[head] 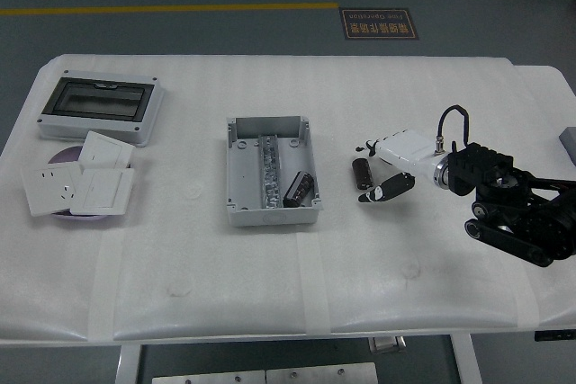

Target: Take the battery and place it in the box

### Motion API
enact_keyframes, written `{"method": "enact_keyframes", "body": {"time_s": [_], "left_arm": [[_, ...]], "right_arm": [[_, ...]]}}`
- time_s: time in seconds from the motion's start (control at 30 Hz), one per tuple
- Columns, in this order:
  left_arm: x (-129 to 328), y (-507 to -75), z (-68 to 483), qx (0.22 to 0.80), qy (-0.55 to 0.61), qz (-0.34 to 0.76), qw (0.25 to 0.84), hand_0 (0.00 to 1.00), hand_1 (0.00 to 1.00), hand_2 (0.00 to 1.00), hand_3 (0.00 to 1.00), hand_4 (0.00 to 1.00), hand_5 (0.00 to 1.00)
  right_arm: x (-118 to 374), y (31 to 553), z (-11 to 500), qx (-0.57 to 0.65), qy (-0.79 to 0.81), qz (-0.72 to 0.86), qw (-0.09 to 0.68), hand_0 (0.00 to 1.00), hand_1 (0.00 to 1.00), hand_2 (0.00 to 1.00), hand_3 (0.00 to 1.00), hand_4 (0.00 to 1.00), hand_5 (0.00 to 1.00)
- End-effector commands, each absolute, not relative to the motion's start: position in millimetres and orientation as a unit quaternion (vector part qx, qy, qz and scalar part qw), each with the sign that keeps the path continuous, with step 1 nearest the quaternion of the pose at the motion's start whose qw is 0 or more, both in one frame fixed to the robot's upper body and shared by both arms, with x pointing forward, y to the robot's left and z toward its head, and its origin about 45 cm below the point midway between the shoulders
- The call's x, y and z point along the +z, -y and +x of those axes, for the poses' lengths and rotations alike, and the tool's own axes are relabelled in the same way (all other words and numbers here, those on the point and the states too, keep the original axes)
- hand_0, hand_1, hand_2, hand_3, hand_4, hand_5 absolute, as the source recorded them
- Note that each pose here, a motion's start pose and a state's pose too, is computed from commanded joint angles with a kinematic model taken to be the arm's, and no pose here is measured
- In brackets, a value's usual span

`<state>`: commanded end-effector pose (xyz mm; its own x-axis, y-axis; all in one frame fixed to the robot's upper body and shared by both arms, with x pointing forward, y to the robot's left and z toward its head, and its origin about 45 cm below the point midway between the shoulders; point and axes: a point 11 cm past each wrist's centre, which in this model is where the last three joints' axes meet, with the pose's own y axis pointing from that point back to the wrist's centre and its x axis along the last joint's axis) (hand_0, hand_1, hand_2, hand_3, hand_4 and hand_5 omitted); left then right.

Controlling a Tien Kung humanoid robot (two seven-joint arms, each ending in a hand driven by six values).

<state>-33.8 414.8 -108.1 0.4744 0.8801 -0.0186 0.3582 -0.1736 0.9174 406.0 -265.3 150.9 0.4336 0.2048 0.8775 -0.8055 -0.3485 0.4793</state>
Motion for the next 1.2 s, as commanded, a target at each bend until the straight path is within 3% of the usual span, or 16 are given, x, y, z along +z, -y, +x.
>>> {"method": "enact_keyframes", "body": {"time_s": [0.07, 0.1, 1.2], "left_arm": [[-108.1, -414.8, -33.8, 0.276, -0.433, 0.715, 0.475, 0.721, 0.688, 0.489, 0.555, 0.532, 0.096], [-108.1, -414.8, -33.6, 0.276, -0.433, 0.714, 0.475, 0.721, 0.687, 0.486, 0.554, 0.539, 0.103], [-108.9, -415.5, -30.3, 0.288, -0.428, 0.710, 0.480, 0.719, 0.686, 0.484, 0.553, 0.549, 0.111]], "right_arm": [[150.9, 265.5, 406.0, 0.482, 0.225, 0.665, 0.525, 0.731, 0.678, 0.763, 0.863, 0.812, 0.492], [151.1, 265.6, 406.1, 0.482, 0.225, 0.665, 0.525, 0.724, 0.671, 0.753, 0.832, 0.755, 0.433], [150.6, 265.1, 403.0, 0.484, 0.241, 0.669, 0.509, 0.704, 0.650, 0.717, 0.727, 0.624, 0.371]]}}
